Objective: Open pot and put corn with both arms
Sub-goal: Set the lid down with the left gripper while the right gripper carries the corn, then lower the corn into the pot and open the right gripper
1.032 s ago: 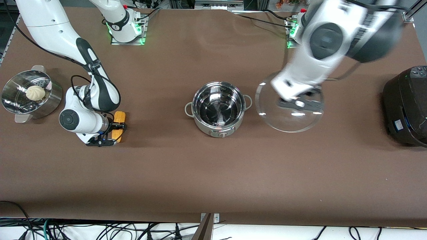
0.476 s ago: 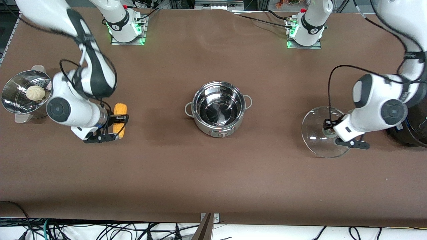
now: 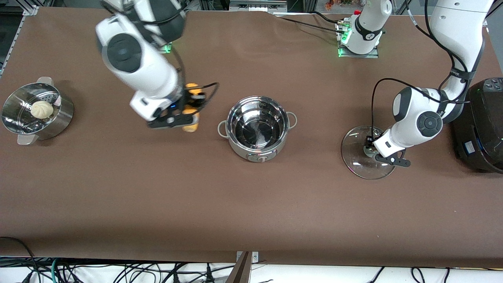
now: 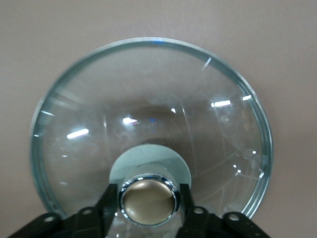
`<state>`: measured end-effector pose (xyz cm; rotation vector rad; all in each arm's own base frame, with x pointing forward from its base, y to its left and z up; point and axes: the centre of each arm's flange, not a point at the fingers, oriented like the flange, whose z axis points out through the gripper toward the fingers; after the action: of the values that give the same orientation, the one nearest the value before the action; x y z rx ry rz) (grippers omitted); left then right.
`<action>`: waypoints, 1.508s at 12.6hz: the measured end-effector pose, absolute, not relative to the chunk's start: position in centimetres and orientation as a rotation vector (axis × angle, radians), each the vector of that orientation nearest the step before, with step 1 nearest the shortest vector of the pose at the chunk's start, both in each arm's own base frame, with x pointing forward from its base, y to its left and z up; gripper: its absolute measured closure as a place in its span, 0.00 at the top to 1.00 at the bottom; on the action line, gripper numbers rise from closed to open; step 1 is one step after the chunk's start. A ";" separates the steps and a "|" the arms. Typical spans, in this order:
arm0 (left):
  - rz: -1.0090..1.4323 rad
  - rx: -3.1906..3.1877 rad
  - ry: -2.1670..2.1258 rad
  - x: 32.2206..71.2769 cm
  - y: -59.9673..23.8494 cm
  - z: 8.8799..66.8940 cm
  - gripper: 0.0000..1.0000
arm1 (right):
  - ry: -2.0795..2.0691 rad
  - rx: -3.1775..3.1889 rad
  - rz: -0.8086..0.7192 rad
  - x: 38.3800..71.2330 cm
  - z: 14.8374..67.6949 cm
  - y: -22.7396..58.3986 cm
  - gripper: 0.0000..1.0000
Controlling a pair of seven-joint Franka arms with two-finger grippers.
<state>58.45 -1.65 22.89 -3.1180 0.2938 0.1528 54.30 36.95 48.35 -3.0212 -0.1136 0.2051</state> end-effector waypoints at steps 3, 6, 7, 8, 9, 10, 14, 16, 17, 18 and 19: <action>0.135 -3.077 0.276 60.1 -1.4 33.7 0.99 | -0.113 -2.962 0.210 51.8 44.7 47.0 0.34; 0.112 -3.034 0.273 59.1 -3.3 50.7 1.00 | -0.129 -2.944 0.212 51.0 38.8 52.8 0.34; 0.076 -3.042 0.257 58.5 -3.7 55.7 1.00 | -0.133 -2.948 0.217 51.2 36.8 53.3 0.34; 0.047 -3.062 0.241 58.1 -3.7 59.5 1.00 | -0.132 -2.957 0.222 51.5 35.1 53.4 0.34; 0.022 -3.078 0.228 57.8 -3.5 62.0 1.00 | -0.128 -2.967 0.223 51.9 33.7 53.2 0.34; 0.008 -3.087 0.209 57.7 -3.3 63.3 1.00 | -0.123 -2.975 0.221 52.3 32.5 53.1 0.34; 0.070 -3.126 0.131 59.2 -1.9 60.2 1.00 | -0.111 -2.990 0.208 53.3 28.8 52.7 0.34; 0.040 -3.142 0.097 59.3 -1.3 57.9 1.00 | -0.118 -3.003 0.216 53.3 27.3 52.7 0.34; 0.033 -3.140 0.083 58.7 -1.1 57.4 1.00 | -0.118 -3.005 0.221 53.3 26.7 52.7 0.34; 0.029 -3.136 0.078 58.0 -1.1 57.5 1.00 | -0.118 -3.007 0.228 53.3 26.2 52.7 0.34; 0.019 -3.133 0.078 57.5 -1.1 58.0 1.00 | -0.117 -3.009 0.235 53.3 25.7 52.7 0.34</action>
<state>57.53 -1.12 57.98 -3.1335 0.0783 0.0188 53.26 52.66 25.74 -3.0088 -0.1171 0.2345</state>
